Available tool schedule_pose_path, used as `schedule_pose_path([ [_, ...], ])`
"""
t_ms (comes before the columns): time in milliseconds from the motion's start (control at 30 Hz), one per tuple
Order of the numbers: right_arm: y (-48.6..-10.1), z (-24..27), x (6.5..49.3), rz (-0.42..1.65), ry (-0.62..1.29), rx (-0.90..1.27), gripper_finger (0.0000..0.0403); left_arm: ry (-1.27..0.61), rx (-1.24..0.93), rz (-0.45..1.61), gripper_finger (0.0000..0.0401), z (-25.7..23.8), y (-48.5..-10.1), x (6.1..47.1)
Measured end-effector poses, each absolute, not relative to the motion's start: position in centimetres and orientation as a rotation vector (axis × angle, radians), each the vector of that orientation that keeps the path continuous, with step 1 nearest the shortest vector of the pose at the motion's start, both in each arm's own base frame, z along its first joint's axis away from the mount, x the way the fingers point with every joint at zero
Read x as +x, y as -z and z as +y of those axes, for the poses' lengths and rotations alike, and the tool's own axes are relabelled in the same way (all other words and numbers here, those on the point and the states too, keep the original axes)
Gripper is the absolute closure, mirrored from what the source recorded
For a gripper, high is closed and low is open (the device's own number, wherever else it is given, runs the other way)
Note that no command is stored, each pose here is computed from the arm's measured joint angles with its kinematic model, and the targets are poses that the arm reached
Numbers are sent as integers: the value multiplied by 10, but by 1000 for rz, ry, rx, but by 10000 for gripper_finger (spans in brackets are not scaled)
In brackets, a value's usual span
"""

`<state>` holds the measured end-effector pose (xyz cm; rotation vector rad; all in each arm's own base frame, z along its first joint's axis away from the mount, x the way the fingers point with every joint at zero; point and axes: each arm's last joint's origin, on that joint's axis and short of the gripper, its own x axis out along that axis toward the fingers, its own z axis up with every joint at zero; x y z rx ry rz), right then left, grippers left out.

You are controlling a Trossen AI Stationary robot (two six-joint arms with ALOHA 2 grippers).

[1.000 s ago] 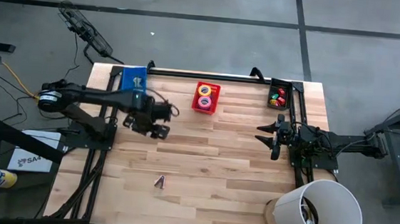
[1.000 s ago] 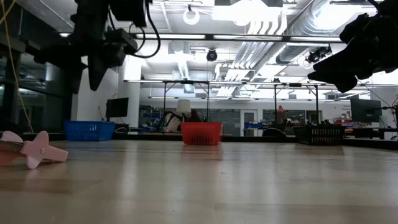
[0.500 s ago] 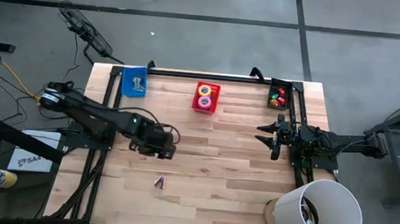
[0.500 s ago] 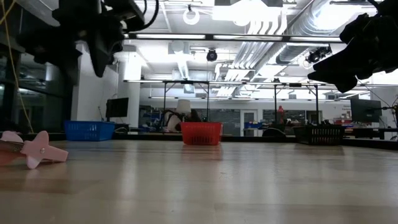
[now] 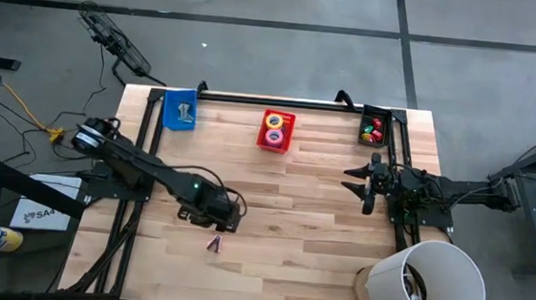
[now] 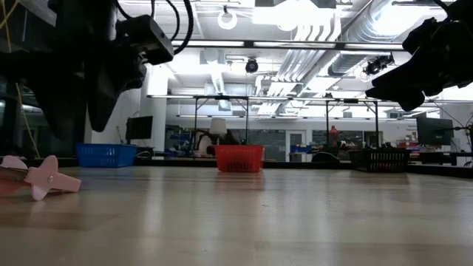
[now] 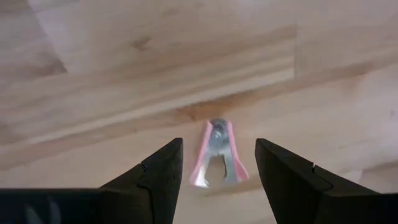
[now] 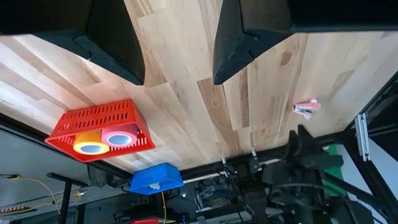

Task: Pick and place Stapler, Stapler remover, tape
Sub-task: Put the pink staple remover into the blue bin

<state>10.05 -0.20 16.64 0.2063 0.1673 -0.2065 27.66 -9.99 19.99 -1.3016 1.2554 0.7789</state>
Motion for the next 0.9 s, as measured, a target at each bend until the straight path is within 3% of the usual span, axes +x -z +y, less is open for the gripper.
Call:
schedule_pose_path([
  [600,-166,-2,101,168,207,207,222,-745,-1334,1399,203,-111,-160,296],
  [900,-166,-2,101,168,207,206,221,-730,-1343,1403,203,-112,-160,297],
])
